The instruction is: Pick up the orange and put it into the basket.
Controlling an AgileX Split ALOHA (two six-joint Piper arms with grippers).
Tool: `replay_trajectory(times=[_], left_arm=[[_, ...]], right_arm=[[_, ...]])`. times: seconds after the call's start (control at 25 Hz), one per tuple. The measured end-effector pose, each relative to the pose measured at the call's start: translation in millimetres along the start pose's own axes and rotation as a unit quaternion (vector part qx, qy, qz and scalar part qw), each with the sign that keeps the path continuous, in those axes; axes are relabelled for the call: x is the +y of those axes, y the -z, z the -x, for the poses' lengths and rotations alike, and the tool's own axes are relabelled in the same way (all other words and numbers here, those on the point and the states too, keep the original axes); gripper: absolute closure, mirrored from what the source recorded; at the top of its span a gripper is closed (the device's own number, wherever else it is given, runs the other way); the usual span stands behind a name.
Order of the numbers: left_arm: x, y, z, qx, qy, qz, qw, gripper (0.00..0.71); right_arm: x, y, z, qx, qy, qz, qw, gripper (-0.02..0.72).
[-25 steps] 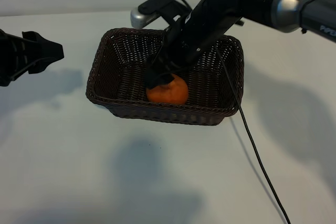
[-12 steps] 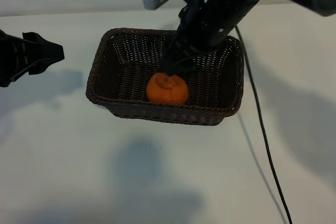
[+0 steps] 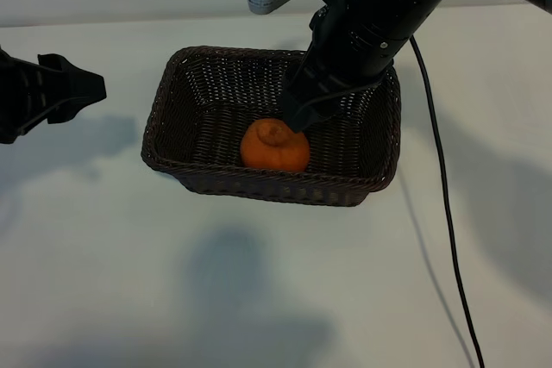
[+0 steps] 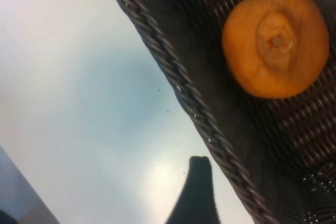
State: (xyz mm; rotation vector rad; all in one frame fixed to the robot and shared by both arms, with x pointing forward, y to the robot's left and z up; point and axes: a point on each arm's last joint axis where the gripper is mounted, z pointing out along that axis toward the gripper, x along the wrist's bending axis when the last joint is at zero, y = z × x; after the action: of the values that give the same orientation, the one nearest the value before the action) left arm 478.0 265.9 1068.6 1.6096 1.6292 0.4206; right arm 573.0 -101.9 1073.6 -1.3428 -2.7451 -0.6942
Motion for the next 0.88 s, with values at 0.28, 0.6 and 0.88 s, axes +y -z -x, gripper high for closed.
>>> replay_trajectory(times=[0.28, 0.6, 0.88], left_arm=[[-1.5, 0.0, 3.3, -0.018, 0.016, -0.008, 1.000, 0.121], [-4.9, -9.2, 22.6, -0.092, 0.016, -0.023, 0.995, 0.121], [-10.3, -26.9, 25.4, -0.102, 0.017, -0.051, 0.993, 0.121]], right_arm=[[-5.7, 22.5, -2.4, -0.026, 0.001, 0.002, 1.000, 0.103], [-8.1, 29.3, -4.1, -0.029, -0.006, 0.001, 1.000, 0.104], [-10.4, 29.3, -4.5, -0.026, -0.013, -0.012, 0.999, 0.104]])
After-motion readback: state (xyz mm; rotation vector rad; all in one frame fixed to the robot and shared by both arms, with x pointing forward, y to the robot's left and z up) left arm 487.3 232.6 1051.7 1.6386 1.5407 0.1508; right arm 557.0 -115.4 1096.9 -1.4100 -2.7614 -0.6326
